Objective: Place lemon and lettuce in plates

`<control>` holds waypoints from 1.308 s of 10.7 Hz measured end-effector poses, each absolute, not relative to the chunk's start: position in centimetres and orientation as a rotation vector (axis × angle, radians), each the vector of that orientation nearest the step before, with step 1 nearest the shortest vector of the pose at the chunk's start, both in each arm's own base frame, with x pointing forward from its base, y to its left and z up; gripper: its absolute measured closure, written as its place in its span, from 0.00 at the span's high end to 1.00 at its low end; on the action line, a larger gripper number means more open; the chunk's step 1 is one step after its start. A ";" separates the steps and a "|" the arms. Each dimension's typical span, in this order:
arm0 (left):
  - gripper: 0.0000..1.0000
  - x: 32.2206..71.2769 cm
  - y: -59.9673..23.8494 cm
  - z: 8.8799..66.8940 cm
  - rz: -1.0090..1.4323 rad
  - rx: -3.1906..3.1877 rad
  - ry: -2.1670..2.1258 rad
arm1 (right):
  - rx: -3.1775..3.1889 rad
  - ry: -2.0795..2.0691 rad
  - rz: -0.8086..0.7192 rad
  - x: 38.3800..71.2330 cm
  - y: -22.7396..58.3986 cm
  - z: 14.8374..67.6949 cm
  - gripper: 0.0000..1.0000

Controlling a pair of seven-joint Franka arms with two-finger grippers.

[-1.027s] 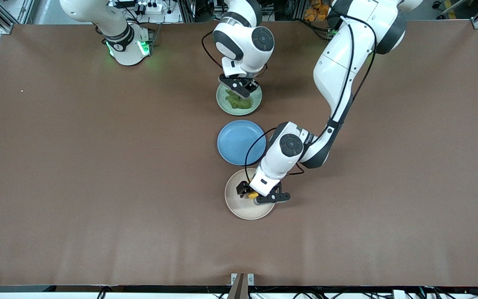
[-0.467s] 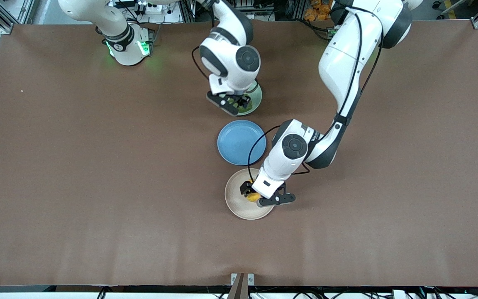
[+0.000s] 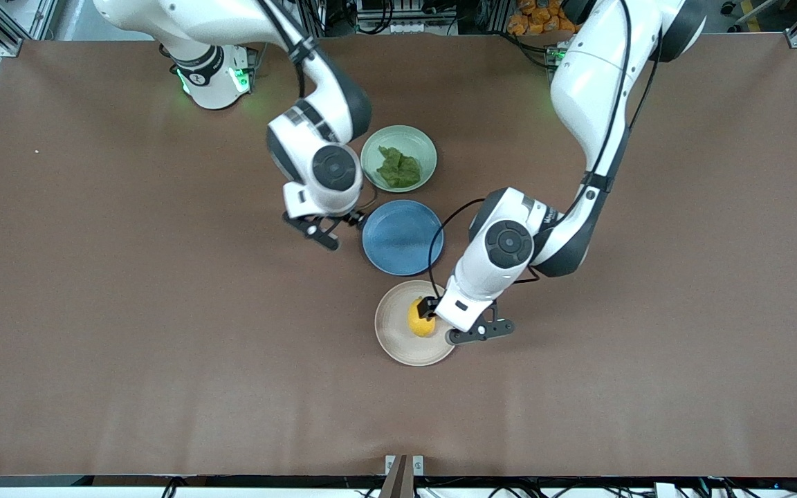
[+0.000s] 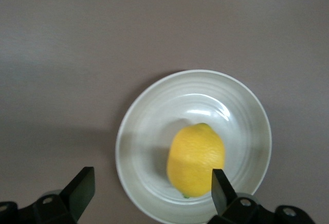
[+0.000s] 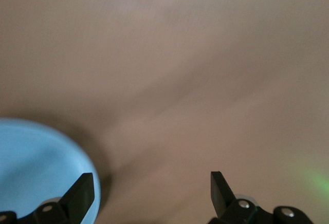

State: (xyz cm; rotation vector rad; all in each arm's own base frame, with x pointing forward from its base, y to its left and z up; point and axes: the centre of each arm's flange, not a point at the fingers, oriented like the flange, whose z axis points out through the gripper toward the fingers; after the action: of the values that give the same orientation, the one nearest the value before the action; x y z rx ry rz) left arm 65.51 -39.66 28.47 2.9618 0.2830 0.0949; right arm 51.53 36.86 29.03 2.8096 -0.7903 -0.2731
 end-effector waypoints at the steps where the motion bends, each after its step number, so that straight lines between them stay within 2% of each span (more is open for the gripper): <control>1: 1.00 65.9 -38.3 29.1 0.067 2.988 0.271 | 2.820 -0.794 -0.289 53.8 33.6 29.1 1.00; 4: 1.00 68.0 -31.6 30.2 -0.044 3.051 0.179 | 2.881 -0.767 -0.319 59.6 22.9 30.2 1.00; 6: 1.00 69.1 -26.7 30.5 -0.115 3.073 0.135 | 2.917 -0.734 -0.337 61.8 16.4 30.5 1.00; 11: 1.00 71.5 -12.6 31.6 -0.238 3.129 0.050 | 2.984 -0.569 -0.354 63.7 6.4 30.7 1.00; 14: 1.00 71.3 -8.9 33.9 -0.269 3.124 0.080 | 3.017 -0.464 -0.366 63.8 3.9 30.8 1.00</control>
State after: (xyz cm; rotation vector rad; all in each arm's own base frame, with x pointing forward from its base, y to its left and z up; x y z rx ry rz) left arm 71.30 -8.95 33.93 3.1242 0.0797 -0.2694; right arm 63.83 3.90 30.78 3.0174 -0.4639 -0.3664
